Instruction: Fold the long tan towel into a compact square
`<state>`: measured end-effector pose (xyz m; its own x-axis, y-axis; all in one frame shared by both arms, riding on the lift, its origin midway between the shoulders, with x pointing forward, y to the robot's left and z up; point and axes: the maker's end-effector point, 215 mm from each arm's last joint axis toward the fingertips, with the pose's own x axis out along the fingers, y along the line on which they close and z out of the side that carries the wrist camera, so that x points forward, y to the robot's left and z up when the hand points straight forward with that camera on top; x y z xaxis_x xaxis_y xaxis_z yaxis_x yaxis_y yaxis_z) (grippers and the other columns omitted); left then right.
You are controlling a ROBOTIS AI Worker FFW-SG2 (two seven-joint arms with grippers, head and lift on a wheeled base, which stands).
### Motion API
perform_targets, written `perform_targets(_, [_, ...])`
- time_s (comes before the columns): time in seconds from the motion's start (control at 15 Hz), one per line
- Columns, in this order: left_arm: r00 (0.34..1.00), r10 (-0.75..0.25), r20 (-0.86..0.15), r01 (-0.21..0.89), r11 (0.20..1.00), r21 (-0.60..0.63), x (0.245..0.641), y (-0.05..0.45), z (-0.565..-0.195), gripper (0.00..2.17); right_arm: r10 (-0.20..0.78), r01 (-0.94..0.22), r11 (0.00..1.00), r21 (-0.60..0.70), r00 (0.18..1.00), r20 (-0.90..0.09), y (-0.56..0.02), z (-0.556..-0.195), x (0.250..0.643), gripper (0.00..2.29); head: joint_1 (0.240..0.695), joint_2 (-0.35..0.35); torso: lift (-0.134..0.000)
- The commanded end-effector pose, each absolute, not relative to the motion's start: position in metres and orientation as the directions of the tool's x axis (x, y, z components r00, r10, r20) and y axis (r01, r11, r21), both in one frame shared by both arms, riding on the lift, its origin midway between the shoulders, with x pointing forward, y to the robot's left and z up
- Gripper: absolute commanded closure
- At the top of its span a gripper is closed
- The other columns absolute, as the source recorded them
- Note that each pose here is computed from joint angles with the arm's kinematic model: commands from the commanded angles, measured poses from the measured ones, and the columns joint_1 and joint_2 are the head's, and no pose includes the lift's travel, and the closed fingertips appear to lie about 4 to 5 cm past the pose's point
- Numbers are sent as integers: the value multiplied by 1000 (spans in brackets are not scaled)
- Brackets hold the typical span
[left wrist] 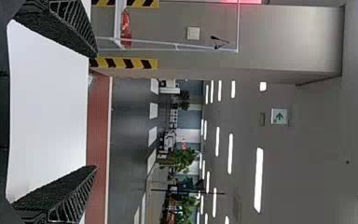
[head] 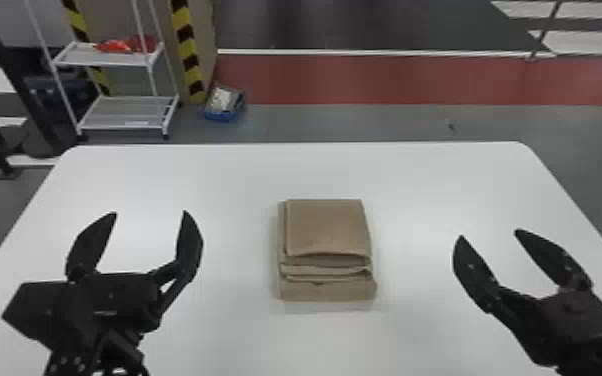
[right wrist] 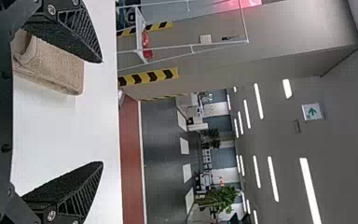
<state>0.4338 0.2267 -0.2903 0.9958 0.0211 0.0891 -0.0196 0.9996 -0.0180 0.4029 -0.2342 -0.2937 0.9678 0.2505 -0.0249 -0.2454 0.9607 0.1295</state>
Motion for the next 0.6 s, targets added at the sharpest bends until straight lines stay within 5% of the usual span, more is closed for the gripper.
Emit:
perform_targets(0.0, [996, 21, 89, -20, 1000, -18, 434, 227, -290, 26, 251, -246, 960, 133, 968, -27, -234, -294, 403, 110, 695, -10, -123])
perform_targets(0.53, [996, 21, 90, -20, 1000, -16, 433, 227, -290, 26, 256, -250, 959, 135, 966, -25, -233, -295, 403, 113, 695, -8, -123])
